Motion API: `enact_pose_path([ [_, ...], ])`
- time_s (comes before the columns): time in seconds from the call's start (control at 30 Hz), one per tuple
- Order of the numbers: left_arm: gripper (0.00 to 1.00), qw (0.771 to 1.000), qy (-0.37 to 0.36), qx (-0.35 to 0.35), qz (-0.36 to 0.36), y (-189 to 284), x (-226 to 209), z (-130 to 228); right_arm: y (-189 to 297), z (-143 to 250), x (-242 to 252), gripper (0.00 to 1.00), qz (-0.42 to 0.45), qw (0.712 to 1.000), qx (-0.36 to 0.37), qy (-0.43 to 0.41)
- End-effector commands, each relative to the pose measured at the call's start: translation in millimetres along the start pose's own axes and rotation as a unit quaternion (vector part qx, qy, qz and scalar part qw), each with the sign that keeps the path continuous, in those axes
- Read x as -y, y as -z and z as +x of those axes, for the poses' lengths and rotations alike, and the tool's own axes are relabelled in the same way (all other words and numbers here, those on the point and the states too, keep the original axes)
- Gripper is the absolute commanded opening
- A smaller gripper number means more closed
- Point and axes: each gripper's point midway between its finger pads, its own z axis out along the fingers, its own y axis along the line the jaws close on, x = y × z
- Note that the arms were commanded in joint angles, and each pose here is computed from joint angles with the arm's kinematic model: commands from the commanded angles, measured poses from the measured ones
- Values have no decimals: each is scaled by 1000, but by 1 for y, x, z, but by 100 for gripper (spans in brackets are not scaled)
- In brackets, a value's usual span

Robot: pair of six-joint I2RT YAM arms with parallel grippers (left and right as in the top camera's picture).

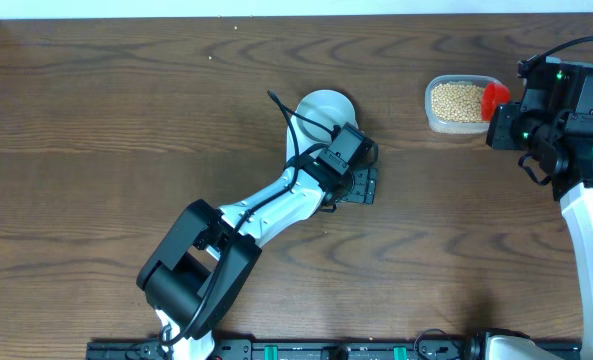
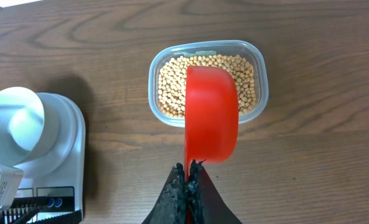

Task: Scoop item into bowl and weigh 50g on scale

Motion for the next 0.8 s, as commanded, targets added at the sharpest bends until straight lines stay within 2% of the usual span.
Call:
enact_pose_path([
  [0.0, 82, 999, 2, -42, -9, -22, -9, 24, 3, -8, 3, 1, 6, 1000, 9, -2],
  [0.2, 82, 1000, -4, -6, 11, 4, 4, 4, 3, -8, 4, 1, 9, 1000, 9, -1],
  [0.5, 85, 989, -36, 120, 76, 107, 41, -48, 3, -10, 4, 1, 9, 1000, 13, 0],
  [0.63, 85, 985, -38, 145, 89, 133, 46, -54, 3, -10, 4, 1, 9, 1000, 14, 0],
  [0.77, 85, 986, -37, 139, 86, 137, 44, -50, 3, -10, 4, 1, 9, 1000, 14, 0],
])
